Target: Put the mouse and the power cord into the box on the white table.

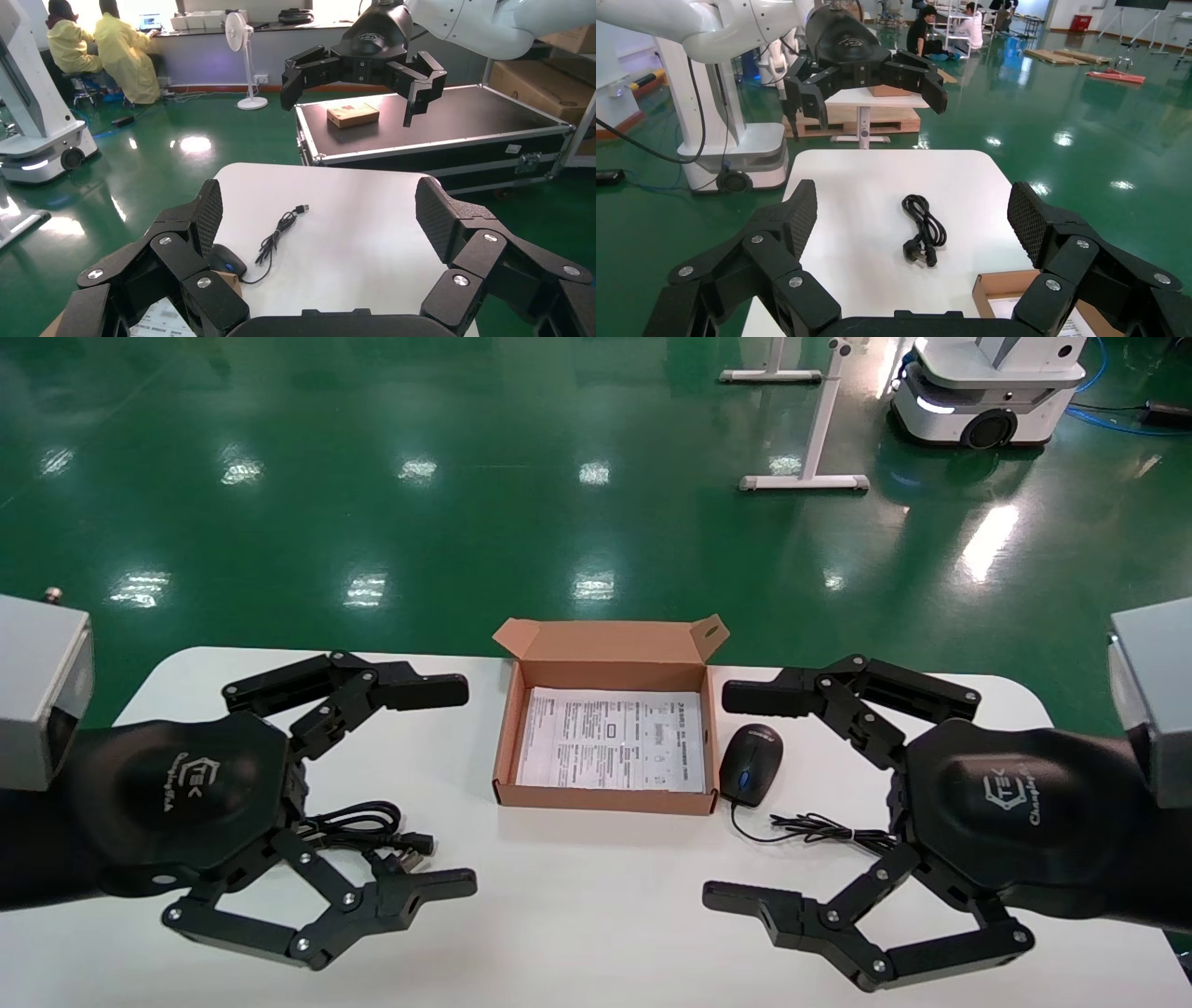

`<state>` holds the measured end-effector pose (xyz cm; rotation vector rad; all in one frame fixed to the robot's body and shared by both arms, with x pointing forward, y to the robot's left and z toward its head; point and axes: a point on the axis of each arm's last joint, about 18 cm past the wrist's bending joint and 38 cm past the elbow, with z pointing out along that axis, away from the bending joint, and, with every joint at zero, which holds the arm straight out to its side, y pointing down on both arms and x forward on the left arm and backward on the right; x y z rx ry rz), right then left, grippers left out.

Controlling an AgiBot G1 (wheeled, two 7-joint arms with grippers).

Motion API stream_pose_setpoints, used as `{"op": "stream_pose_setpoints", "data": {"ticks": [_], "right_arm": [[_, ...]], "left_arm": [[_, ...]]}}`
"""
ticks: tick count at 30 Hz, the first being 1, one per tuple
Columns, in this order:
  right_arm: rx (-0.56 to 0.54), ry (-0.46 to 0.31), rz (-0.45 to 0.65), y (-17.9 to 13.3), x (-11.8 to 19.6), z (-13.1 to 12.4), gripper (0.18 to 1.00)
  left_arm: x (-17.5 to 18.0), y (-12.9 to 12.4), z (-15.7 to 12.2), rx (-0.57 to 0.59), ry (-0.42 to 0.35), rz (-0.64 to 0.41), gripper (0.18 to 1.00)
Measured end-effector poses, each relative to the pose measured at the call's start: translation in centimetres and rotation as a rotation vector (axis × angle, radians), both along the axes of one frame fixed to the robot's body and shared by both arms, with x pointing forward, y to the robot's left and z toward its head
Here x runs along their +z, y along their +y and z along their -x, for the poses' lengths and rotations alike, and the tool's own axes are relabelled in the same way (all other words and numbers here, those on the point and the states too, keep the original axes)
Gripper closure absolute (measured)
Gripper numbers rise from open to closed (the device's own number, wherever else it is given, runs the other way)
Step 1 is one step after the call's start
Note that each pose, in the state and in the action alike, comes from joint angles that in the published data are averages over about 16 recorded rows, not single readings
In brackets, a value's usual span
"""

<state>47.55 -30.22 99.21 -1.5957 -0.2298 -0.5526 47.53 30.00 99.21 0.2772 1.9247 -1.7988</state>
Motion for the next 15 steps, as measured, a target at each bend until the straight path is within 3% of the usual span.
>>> {"op": "stream_pose_setpoints", "data": {"ticks": [15], "right_arm": [[0.0,0.0,0.0,0.0,0.0,0.0,0.178]], "left_arm": [[0.0,0.0,0.0,0.0,0.0,0.0,0.184]]}}
